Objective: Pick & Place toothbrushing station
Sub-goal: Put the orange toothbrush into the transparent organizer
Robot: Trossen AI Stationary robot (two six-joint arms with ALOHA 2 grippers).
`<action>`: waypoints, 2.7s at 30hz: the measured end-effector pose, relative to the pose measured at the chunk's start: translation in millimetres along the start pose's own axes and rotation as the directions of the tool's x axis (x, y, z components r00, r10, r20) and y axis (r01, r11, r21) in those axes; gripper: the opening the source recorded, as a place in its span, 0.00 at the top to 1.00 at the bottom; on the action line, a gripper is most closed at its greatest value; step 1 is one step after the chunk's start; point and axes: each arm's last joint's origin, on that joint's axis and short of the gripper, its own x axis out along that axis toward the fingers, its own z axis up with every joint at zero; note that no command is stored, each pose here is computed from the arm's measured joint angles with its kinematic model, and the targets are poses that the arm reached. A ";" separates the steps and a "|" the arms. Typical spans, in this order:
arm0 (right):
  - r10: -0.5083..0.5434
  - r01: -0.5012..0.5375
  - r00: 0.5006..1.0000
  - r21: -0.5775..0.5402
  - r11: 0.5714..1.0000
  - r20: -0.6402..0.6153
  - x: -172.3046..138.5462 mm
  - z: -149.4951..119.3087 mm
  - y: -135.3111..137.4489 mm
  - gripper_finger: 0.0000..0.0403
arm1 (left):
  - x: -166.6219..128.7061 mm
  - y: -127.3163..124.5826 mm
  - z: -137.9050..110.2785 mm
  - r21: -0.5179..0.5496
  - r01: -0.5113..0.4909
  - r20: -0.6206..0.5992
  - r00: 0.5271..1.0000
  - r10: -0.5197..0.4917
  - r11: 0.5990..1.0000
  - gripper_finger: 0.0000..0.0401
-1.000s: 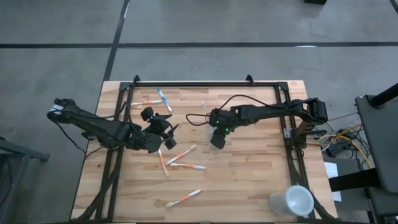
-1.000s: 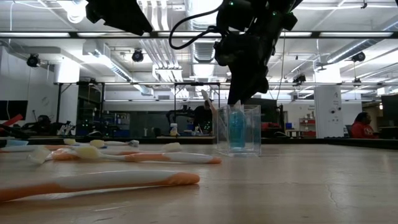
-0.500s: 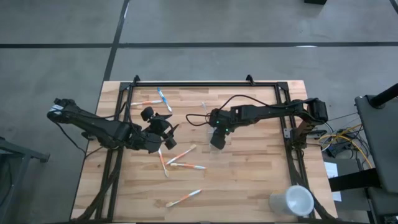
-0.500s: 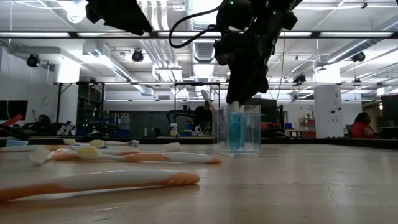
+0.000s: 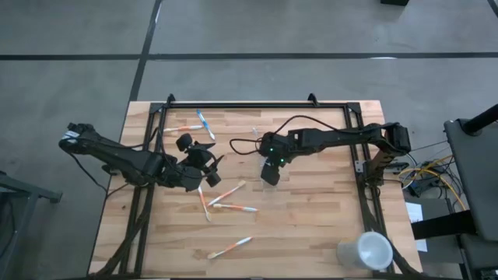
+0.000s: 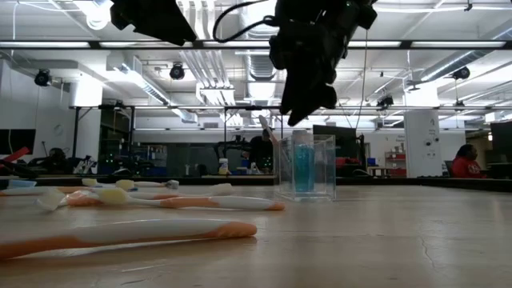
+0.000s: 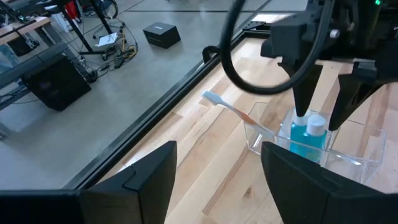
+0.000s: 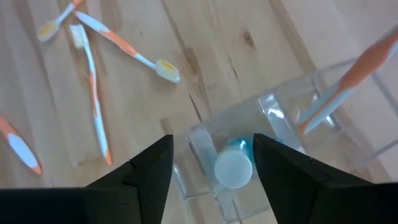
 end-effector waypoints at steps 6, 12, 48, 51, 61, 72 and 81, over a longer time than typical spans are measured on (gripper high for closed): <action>-0.002 0.002 1.000 -0.019 1.000 0.003 -16.4 11.7 6.2 0.47 | 0.0 0.0 0.0 0.000 0.000 0.000 1.000 0.000 1.000 0.40; 0.018 -0.016 0.998 -0.033 0.999 0.053 -29.5 24.3 12.7 0.47 | 0.0 0.0 0.0 0.007 0.000 0.000 1.000 0.000 1.000 0.40; 0.311 -0.216 0.854 -0.259 0.941 0.416 -82.2 67.3 70.5 0.47 | -17.9 25.2 9.0 0.006 -0.013 0.040 0.999 0.012 1.000 0.40; 0.330 -0.195 0.817 -0.311 0.930 0.473 -90.6 68.4 78.0 0.47 | -17.9 25.3 9.0 0.005 -0.013 0.040 0.999 0.013 1.000 0.40; 0.317 -0.104 0.722 -0.357 0.928 0.615 -138.5 64.0 79.6 0.47 | -17.9 25.3 8.9 0.005 -0.013 0.040 0.999 0.013 1.000 0.40; 0.269 -0.022 0.496 -0.298 0.954 0.826 -165.3 21.0 60.3 0.47 | -17.8 25.6 8.0 0.003 -0.014 0.035 0.999 0.014 1.000 0.40; 0.213 -0.017 0.324 -0.220 0.975 0.922 -174.3 -54.5 16.6 0.47 | -17.7 25.6 7.1 0.051 -0.009 0.027 1.000 0.008 0.999 0.40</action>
